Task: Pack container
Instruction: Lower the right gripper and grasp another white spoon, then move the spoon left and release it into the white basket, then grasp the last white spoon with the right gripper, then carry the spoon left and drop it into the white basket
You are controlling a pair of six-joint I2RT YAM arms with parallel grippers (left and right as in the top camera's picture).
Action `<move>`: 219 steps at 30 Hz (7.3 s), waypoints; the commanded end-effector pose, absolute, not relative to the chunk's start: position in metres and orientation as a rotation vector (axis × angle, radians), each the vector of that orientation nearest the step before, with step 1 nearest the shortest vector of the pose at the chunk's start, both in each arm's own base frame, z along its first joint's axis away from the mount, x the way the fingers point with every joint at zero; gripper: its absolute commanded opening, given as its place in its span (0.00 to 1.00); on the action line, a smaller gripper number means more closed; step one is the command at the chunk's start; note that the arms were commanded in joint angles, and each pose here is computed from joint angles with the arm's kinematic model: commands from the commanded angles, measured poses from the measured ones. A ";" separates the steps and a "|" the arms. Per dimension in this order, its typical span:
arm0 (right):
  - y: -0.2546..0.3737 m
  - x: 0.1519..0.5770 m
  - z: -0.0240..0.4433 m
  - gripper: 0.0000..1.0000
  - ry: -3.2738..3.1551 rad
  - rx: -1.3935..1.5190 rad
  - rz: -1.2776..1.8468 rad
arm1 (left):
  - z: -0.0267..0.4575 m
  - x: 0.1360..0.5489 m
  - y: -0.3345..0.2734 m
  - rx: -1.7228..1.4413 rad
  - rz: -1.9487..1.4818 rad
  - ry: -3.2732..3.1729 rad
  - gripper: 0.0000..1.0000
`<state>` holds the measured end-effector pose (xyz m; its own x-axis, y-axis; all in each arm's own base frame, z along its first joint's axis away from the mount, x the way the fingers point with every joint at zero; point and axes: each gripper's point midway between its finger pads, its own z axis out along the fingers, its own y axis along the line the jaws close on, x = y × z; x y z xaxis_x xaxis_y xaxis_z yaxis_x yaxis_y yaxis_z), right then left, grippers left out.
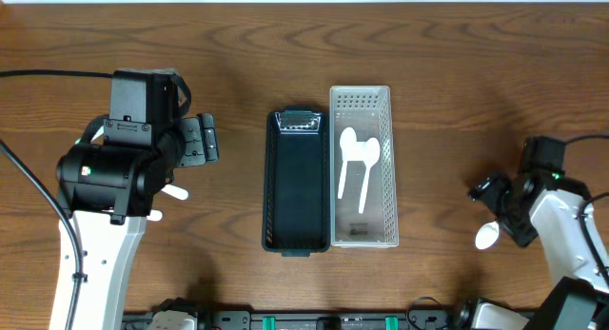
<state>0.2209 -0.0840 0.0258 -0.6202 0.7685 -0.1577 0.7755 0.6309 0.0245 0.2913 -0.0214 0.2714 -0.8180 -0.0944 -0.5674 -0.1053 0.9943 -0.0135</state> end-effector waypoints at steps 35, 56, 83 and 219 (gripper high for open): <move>-0.086 0.216 -0.028 0.15 2.796 1.383 -0.007 | 0.270 0.291 -0.018 -0.154 0.037 2.538 0.86; 0.058 0.356 0.179 0.01 2.641 0.544 0.341 | 0.270 0.291 -0.018 -0.154 0.037 2.538 0.86; 0.175 0.341 0.058 0.32 3.021 0.131 0.223 | 0.270 0.291 -0.018 -0.154 0.037 2.537 0.86; 0.061 0.425 0.289 0.19 2.520 0.228 0.077 | 0.266 0.292 -0.019 -0.154 0.039 2.548 0.83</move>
<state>0.4277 0.1011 0.2721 -0.8433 0.1130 -0.5254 0.0388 0.9879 0.1501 0.2915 -0.0214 0.2712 -0.8177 -0.0974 -0.5674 -0.1078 0.9941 -0.0153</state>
